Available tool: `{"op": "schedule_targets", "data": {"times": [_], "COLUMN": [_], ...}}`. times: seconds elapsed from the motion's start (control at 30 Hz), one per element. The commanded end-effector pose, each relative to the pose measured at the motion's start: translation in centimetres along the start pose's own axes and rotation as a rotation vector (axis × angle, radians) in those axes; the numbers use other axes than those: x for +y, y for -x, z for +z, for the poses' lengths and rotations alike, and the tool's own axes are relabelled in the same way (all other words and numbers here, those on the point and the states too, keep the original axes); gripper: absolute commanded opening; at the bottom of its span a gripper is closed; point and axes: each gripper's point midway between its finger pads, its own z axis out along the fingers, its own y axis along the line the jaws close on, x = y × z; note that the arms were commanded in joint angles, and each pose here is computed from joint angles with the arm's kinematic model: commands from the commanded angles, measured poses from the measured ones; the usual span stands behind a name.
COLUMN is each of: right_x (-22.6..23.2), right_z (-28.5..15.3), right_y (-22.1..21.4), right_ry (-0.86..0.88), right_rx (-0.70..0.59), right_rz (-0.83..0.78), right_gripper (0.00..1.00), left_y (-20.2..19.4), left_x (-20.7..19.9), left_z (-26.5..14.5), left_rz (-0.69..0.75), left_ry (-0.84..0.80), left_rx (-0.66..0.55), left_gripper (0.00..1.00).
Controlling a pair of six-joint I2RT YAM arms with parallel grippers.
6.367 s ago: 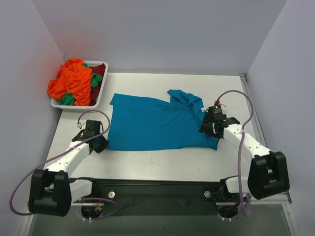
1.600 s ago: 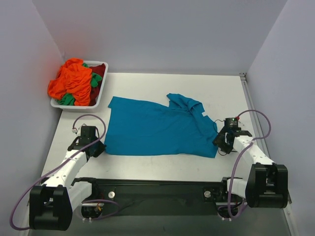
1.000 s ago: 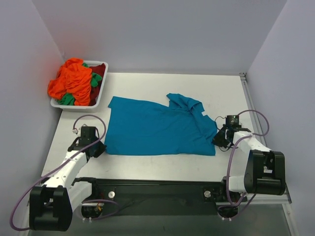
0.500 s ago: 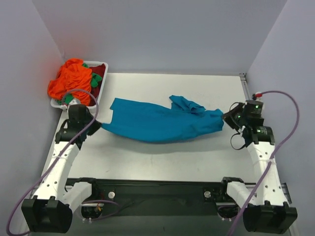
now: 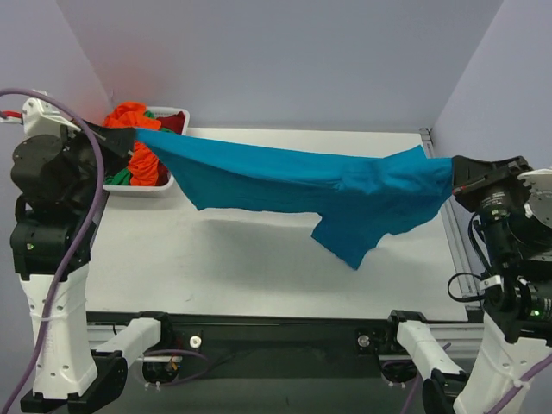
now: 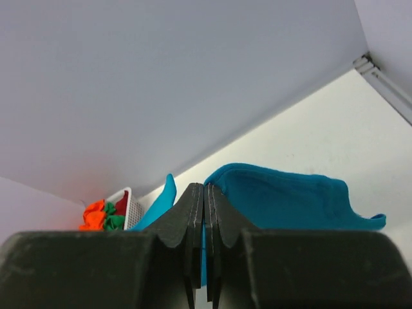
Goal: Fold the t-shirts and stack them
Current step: Flatten out the tshirt
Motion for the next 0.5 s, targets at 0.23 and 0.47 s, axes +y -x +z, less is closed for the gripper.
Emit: {"op": "schedule_targets", "data": {"times": [0.23, 0.47], "right_x": [1.0, 2.0], "right_z": [3.3, 13.6], "right_y": [2.2, 0.7], "right_ry": [-0.010, 0.075], "right_rx": [-0.037, -0.025], "right_rz": [-0.019, 0.012], "right_gripper": [0.00, 0.00], "left_y": [1.8, 0.9], "left_x": [-2.1, -3.3], "left_z": [3.4, 14.1], "left_rz": [-0.015, -0.036], "left_ry": [-0.056, -0.137], "left_rx": [-0.030, -0.027], "left_gripper": [0.00, 0.00]}}
